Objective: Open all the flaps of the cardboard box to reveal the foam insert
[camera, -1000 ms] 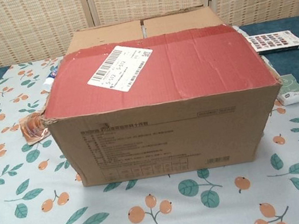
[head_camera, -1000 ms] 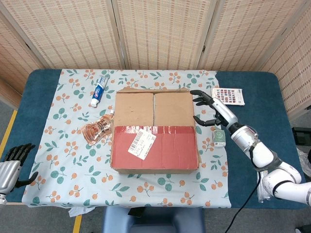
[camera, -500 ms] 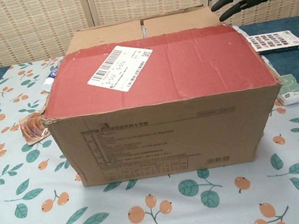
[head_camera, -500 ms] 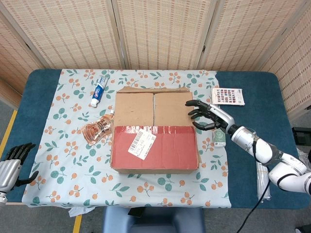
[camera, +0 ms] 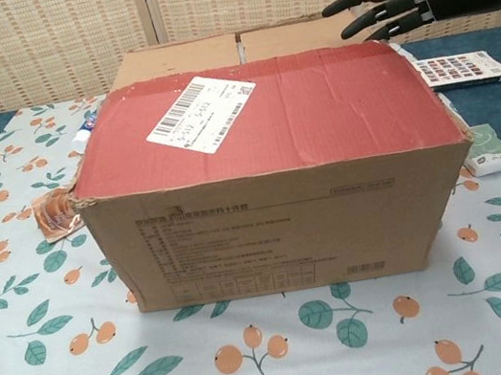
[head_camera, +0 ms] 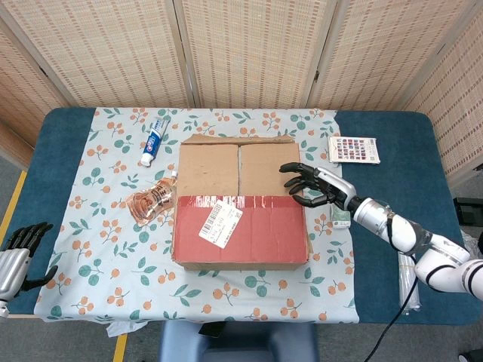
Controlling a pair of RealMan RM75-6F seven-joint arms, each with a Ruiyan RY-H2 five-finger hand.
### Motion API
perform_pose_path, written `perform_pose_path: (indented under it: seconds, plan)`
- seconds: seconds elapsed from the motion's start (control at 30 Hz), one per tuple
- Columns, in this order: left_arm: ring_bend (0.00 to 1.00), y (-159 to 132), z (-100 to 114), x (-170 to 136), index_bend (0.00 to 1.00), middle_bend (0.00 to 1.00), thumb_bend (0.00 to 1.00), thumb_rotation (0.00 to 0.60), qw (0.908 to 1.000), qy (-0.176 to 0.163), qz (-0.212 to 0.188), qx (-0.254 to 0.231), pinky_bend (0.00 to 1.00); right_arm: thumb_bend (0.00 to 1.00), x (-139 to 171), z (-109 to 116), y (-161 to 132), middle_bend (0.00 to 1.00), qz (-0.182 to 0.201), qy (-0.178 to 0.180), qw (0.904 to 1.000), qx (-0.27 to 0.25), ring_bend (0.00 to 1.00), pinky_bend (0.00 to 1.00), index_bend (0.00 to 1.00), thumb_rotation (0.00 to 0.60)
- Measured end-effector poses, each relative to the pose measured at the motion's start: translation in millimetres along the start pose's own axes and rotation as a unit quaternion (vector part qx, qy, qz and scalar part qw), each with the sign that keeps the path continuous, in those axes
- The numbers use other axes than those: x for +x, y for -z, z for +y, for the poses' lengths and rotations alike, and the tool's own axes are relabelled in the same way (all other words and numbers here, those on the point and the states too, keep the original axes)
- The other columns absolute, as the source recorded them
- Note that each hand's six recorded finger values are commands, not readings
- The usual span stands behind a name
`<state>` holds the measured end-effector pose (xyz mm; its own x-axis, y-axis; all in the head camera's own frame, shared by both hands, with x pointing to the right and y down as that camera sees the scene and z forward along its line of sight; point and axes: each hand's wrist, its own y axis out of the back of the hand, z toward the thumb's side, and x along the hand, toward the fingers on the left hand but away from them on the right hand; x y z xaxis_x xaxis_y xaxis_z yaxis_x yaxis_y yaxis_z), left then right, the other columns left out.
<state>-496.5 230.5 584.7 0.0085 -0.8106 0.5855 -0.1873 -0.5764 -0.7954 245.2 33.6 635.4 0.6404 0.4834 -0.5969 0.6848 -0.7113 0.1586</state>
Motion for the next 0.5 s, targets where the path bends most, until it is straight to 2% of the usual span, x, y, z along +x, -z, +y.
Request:
perform_pose_path:
  seconds: [0.5]
  plan:
    - [0.07, 1.1, 1.4, -4.4, 0.10, 0.11, 0.40, 0.600, 1.0000, -0.006, 0.003, 0.001, 0.00, 0.44, 2.5, -18.4, -0.3, 0.15, 0.004, -0.032, 0.9995, 0.000, 0.25, 0.27, 0.15, 0.600]
